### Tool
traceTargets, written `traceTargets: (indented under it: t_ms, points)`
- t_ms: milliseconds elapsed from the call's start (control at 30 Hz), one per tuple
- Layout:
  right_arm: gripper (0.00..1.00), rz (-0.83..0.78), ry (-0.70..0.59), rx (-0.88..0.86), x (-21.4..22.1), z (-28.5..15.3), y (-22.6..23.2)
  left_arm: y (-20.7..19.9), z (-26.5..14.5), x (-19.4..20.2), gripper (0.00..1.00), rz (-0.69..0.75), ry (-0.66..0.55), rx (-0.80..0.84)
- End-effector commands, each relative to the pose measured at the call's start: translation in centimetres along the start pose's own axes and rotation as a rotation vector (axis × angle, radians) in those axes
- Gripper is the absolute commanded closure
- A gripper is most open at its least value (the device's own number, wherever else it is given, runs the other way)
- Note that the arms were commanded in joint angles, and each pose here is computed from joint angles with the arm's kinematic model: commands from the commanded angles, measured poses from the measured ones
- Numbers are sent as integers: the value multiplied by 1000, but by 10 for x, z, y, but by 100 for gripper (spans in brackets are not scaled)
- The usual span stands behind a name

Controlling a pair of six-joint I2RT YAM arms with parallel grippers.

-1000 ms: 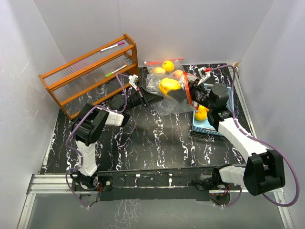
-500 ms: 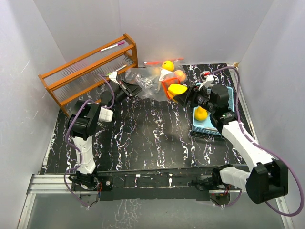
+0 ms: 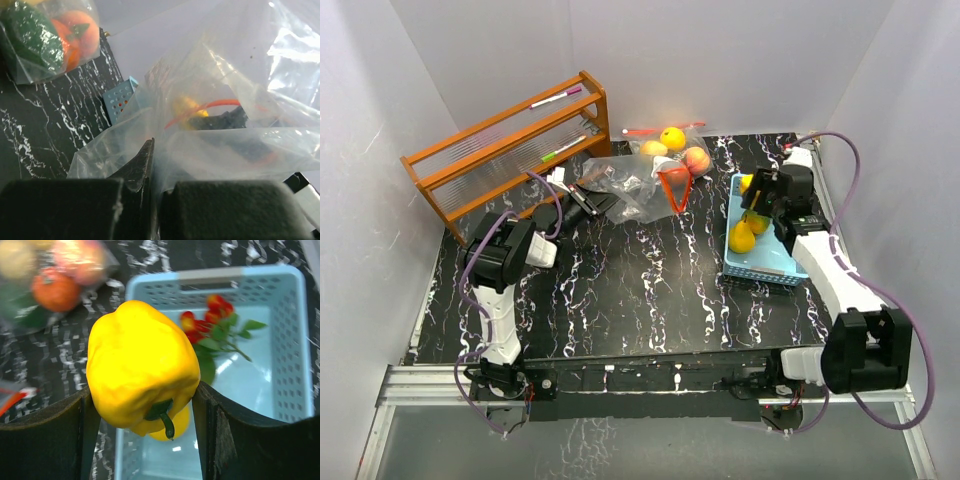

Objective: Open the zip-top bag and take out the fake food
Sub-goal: Place the zipper food storage bag at the center of the board.

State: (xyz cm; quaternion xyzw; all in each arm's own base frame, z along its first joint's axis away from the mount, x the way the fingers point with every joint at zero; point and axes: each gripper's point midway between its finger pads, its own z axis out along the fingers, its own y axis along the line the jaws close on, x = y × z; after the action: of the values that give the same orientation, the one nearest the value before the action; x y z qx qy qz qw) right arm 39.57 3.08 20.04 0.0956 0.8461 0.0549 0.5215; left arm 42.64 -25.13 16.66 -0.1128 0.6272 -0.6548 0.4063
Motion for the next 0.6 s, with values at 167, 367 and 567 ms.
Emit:
traceTargets:
  t_ms: [167, 367, 567]
  points:
    - [60, 310, -10, 160, 21, 30, -91, 1, 1, 25, 100, 196, 15, -192]
    - [15, 384, 22, 83, 34, 41, -87, 33, -16, 33, 100, 227, 10, -441]
    - [2, 312, -92, 88, -1, 17, -84, 42, -29, 28, 62, 253, 19, -563]
